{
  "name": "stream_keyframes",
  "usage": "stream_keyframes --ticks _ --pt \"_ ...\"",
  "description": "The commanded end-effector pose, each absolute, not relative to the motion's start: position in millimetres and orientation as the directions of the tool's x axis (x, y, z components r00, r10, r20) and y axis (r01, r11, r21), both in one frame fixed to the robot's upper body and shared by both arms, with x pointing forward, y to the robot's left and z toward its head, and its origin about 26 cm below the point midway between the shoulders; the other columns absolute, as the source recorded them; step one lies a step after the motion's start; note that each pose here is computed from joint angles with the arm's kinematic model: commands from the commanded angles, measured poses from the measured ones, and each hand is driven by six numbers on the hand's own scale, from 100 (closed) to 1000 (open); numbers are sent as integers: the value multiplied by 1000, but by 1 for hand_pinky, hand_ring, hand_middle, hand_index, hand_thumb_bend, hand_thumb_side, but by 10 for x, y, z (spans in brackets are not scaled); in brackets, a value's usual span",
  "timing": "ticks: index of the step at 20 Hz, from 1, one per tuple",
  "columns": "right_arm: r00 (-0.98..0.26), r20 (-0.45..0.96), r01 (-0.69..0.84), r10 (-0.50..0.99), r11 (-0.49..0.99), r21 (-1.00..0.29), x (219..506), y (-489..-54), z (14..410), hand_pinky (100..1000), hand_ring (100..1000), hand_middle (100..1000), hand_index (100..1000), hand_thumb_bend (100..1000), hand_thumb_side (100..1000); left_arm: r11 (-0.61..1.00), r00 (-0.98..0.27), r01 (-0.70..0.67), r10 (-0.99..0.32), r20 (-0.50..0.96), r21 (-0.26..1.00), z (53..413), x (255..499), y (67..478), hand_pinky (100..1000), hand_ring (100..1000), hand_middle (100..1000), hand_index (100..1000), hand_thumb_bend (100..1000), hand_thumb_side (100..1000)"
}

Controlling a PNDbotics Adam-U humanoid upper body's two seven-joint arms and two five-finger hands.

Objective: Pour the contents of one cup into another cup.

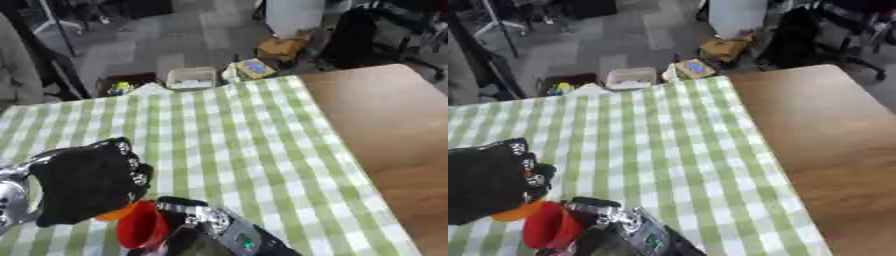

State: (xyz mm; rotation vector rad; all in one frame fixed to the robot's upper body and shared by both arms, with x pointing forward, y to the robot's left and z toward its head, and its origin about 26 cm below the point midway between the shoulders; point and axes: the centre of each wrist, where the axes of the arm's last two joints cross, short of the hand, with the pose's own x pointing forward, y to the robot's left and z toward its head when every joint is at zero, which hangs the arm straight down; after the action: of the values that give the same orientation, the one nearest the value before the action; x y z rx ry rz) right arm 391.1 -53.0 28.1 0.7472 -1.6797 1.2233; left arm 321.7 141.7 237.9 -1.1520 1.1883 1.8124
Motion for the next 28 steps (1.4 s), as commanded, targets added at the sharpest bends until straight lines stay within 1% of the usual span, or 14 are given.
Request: stream_keyframes --ticks 1,8,24,28 --pt "-424 905 -850 49 323 -416 3941 -561 301 372 258 146 447 100 117 -332 -323 -899 66 -944 284 2483 3166 1428 100 100 100 472 771 176" --pt "-425 904 -850 50 323 -417 3946 -566 302 371 258 146 446 100 117 -320 -293 -912 73 -953 256 2477 3157 1430 100 100 100 445 775 173" --pt "-423 905 -850 49 323 -415 3949 -575 299 369 259 146 444 100 115 -337 -289 -908 80 -954 247 2431 3195 1445 100 100 100 442 782 170" --pt "-422 905 -850 49 324 -415 3950 -577 297 368 259 146 443 100 116 -337 -299 -905 66 -952 261 2413 3210 1456 100 100 100 446 756 173"
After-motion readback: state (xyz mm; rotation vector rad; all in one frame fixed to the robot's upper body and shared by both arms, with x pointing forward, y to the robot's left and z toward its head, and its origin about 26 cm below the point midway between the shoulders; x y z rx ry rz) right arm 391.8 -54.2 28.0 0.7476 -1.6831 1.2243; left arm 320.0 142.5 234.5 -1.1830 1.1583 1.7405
